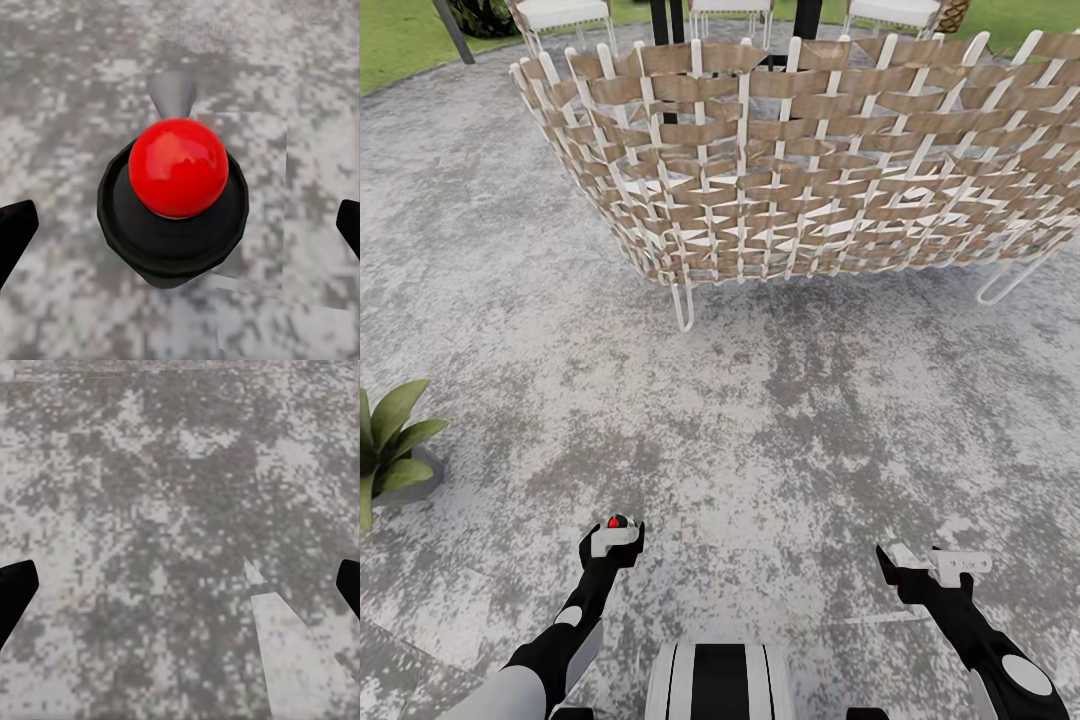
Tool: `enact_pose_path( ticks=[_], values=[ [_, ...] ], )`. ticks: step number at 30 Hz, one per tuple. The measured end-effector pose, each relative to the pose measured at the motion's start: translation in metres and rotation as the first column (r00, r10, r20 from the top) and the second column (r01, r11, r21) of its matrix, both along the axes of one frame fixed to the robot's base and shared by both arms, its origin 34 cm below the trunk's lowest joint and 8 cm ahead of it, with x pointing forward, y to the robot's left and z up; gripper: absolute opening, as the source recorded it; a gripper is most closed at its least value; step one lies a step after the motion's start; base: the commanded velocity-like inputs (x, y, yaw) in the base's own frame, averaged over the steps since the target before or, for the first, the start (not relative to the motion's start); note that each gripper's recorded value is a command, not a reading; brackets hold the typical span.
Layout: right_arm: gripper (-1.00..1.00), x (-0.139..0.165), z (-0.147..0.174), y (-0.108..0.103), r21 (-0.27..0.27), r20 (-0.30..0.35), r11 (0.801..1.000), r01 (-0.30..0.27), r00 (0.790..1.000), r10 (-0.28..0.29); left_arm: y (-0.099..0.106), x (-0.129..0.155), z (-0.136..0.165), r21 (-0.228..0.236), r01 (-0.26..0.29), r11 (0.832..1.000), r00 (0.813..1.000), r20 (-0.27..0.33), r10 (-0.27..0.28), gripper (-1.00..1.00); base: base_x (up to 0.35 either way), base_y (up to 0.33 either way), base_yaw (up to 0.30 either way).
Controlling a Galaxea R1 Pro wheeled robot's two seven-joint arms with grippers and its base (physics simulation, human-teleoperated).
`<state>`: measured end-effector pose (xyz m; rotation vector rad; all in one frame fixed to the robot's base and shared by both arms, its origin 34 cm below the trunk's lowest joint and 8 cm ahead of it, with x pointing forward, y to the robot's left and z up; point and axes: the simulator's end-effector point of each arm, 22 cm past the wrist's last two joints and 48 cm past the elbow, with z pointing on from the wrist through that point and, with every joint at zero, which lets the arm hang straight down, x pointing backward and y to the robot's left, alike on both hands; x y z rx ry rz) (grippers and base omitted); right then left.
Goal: Pick up the pesticide atomizer in the garden and spray insectifuge to fully cover both potted plants in the garden.
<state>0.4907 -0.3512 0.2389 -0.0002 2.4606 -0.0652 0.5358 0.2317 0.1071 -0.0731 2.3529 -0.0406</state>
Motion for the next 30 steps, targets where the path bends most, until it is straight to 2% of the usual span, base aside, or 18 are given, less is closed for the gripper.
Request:
enact_pose_path(
  ticks=[27, 28, 30],
  values=[
    [1.00, 0.0023, 0.0034, 0.0007, 0.001, 0.008, 1.000, -0.001, 1.000, 0.001, 0.0014, 0.0039, 0.0043, 0.002, 0.003, 1.000, 1.000, 0.011, -0.003, 1.00, 0.000, 0.000, -0.014],
    [1.00, 0.0023, 0.0034, 0.0007, 0.001, 0.008, 1.000, -0.001, 1.000, 0.001, 0.0015, 0.0039, 0.0043, 0.003, 0.003, 1.000, 1.000, 0.011, -0.003, -1.00, 0.000, 0.000, 0.000],
    [1.00, 0.0023, 0.0034, 0.0007, 0.001, 0.008, 1.000, -0.001, 1.000, 0.001, 0.0016, 0.0039, 0.0043, 0.003, 0.003, 1.000, 1.000, 0.011, -0.003, -1.00, 0.000, 0.000, 0.000]
  ],
)
